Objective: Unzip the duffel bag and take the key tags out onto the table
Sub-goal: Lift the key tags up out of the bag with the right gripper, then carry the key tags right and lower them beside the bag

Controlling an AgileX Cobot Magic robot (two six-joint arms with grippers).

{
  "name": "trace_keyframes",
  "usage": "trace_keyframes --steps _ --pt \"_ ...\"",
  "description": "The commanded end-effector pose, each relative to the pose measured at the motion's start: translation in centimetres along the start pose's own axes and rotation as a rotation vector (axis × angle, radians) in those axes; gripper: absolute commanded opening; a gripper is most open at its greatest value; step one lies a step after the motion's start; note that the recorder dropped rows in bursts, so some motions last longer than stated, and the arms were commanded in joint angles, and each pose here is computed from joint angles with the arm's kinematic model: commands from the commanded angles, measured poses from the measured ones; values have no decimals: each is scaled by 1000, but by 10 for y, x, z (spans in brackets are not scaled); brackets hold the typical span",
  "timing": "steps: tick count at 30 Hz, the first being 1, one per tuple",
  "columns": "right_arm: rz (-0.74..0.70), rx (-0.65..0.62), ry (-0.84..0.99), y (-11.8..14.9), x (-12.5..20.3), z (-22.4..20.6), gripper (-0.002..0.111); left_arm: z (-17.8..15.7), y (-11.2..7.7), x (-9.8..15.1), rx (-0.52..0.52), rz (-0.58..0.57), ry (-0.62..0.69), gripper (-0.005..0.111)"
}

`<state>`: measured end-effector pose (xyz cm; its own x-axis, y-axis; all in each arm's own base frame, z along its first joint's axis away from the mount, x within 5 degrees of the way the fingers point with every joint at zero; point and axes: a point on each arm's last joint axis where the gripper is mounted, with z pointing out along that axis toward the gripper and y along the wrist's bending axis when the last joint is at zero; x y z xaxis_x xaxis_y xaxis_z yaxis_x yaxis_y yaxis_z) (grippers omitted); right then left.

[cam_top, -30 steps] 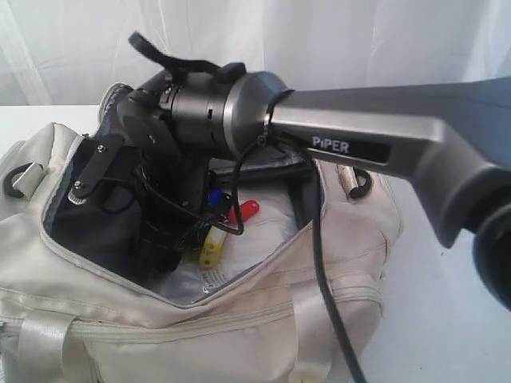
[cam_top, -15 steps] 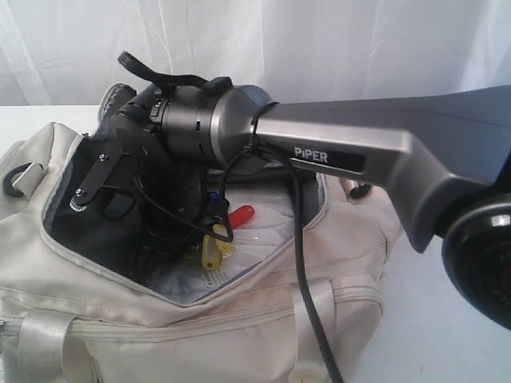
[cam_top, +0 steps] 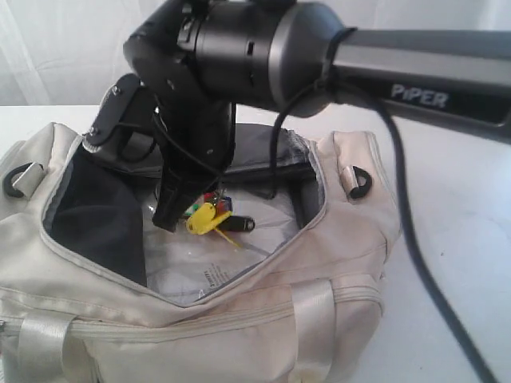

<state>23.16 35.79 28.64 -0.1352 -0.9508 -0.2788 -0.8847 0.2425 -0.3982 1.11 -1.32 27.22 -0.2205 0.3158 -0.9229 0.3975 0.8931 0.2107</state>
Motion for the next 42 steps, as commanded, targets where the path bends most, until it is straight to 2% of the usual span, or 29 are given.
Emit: trace_keyframes --steps 1,6,11,13,16,18,23,29,35,42 --pt "43 20 -80 -10 2 -30 0 -1 -1 0 13 -10 -10 0" --pt "70 -1 -101 -9 2 -36 0 -1 -1 0 13 -10 -10 0" --pt "113 42 -230 -16 -5 -51 0 -1 -1 0 13 -10 -10 0" --pt "133 81 -291 -22 -6 -63 0 -1 -1 0 13 -10 -10 0" --pt "118 204 -320 -37 1 -87 0 -1 -1 0 13 -10 -10 0" --pt "141 251 -325 -49 12 -106 0 -1 -1 0 13 -10 -10 0" --pt "317 304 -339 -85 54 -145 0 -1 -1 0 10 -7 -9 0" --pt "391 329 -266 -92 95 -156 0 -1 0 0 6 -3 -10 0" --pt "504 377 -267 -94 140 -159 0 -1 0 0 5 -1 -10 0" --pt "626 575 -231 -104 185 -173 0 -1 0 0 4 0 -9 0"
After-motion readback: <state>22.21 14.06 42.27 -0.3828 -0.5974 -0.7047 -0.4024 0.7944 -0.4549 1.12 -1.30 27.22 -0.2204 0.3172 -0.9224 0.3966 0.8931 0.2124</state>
